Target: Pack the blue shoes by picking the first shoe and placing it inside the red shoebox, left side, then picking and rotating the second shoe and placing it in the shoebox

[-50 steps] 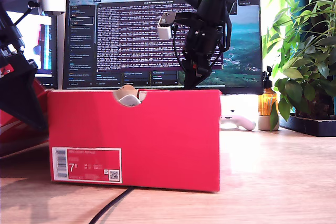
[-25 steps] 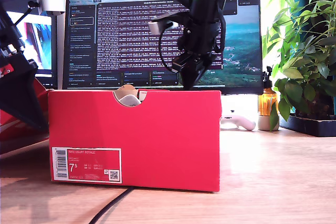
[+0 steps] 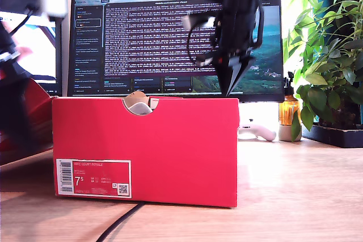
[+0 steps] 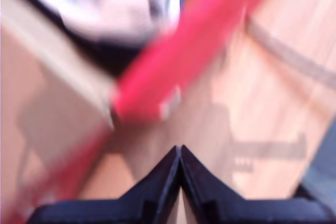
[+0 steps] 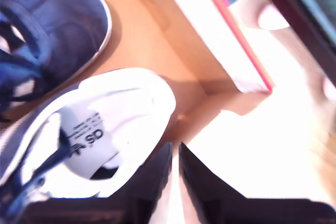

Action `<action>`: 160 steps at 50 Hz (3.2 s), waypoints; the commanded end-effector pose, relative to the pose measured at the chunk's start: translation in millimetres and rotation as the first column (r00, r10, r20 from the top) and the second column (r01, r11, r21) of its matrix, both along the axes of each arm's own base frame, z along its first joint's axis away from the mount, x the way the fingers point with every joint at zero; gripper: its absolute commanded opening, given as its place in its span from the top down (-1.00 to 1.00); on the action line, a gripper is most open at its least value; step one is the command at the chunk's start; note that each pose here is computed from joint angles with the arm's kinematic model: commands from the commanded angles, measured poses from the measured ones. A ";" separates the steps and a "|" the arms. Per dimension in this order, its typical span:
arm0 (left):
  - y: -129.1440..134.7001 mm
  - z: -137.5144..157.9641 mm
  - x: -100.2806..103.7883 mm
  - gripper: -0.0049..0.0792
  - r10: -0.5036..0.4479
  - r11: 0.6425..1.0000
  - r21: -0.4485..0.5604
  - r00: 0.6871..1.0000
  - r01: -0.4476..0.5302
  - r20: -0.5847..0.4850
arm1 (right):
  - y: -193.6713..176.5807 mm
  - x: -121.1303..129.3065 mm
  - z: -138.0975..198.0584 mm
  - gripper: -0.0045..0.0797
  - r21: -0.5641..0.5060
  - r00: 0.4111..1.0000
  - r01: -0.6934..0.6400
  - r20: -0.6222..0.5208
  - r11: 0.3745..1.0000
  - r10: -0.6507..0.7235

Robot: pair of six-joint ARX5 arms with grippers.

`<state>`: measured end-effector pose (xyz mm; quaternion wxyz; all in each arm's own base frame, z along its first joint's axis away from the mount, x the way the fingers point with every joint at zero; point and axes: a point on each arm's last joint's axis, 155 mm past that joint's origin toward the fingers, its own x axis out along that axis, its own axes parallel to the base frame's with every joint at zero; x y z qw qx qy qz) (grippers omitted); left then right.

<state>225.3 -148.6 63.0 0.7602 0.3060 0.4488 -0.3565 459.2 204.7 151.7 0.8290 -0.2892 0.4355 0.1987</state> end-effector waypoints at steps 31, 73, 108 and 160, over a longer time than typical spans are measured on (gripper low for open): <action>-0.5 104.9 18.4 0.92 0.239 0.929 -0.344 0.933 -0.139 0.267 | -98.7 -27.0 58.9 0.92 0.243 0.918 0.396 -0.131 0.886 -0.374; 22.5 166.2 93.4 0.92 0.447 0.770 -0.619 0.824 -0.156 0.348 | -155.6 -87.9 73.9 0.92 0.420 0.831 0.426 0.169 0.801 -0.531; 72.2 156.4 99.8 0.92 0.596 0.616 -0.732 0.780 -0.291 0.192 | -155.4 -120.4 21.4 0.92 0.516 0.800 0.359 0.259 0.778 -0.541; 55.4 119.4 68.8 0.92 0.589 0.604 -0.747 0.786 -0.276 0.186 | -212.6 -171.3 -5.9 0.92 0.546 0.631 0.465 0.347 0.697 -0.693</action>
